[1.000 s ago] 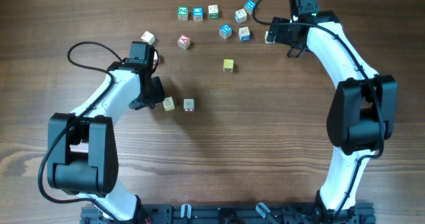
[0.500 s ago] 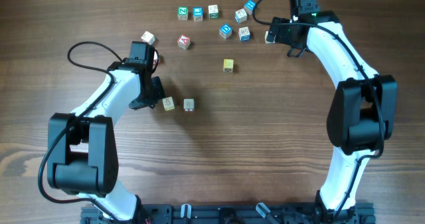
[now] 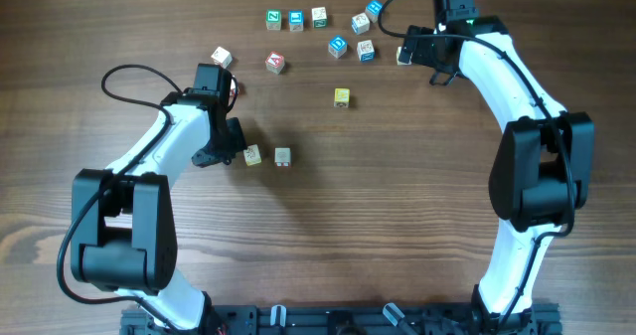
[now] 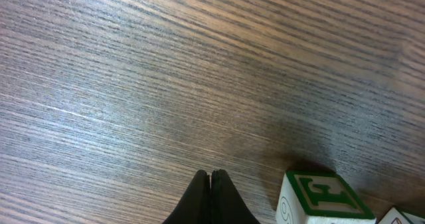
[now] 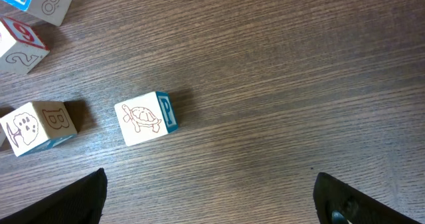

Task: Form a horizontal line

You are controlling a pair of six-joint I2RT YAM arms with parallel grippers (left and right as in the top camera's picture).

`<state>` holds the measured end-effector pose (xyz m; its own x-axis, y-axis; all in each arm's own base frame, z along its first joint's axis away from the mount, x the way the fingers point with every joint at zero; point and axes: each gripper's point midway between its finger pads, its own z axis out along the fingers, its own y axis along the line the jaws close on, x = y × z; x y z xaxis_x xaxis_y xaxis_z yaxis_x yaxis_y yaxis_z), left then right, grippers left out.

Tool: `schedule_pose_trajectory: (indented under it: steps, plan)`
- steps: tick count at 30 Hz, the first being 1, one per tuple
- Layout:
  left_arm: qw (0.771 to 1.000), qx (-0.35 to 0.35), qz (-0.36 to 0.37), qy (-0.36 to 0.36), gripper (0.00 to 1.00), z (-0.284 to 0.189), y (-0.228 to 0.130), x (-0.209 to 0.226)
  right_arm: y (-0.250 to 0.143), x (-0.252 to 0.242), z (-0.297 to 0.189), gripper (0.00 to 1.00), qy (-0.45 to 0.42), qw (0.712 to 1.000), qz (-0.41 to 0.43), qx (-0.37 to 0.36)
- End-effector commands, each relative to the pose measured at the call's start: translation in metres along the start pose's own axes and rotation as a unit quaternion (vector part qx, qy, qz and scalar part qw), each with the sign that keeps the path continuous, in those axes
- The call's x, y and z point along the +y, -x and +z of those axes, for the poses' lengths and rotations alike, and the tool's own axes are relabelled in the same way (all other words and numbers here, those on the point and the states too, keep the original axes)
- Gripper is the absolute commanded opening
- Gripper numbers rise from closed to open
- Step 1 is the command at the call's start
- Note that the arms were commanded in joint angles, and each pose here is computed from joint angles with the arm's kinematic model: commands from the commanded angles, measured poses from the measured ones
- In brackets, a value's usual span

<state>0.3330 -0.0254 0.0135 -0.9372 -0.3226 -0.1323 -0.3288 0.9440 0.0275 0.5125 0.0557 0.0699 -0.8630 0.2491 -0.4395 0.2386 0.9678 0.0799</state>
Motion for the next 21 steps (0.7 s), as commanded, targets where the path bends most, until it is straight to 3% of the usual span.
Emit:
schedule_pose_trajectory:
  steps: [1,21]
  plan:
    - [1.0,0.0,0.0,0.004,0.04,-0.001,-0.002,0.002,-0.003,-0.003,0.01,1.0,-0.01,1.0,-0.007,0.006]
    - [0.997,0.009,0.006,-0.075,0.04,-0.003,-0.002,-0.027,-0.003,-0.003,0.01,1.0,-0.01,1.0,-0.007,0.006]
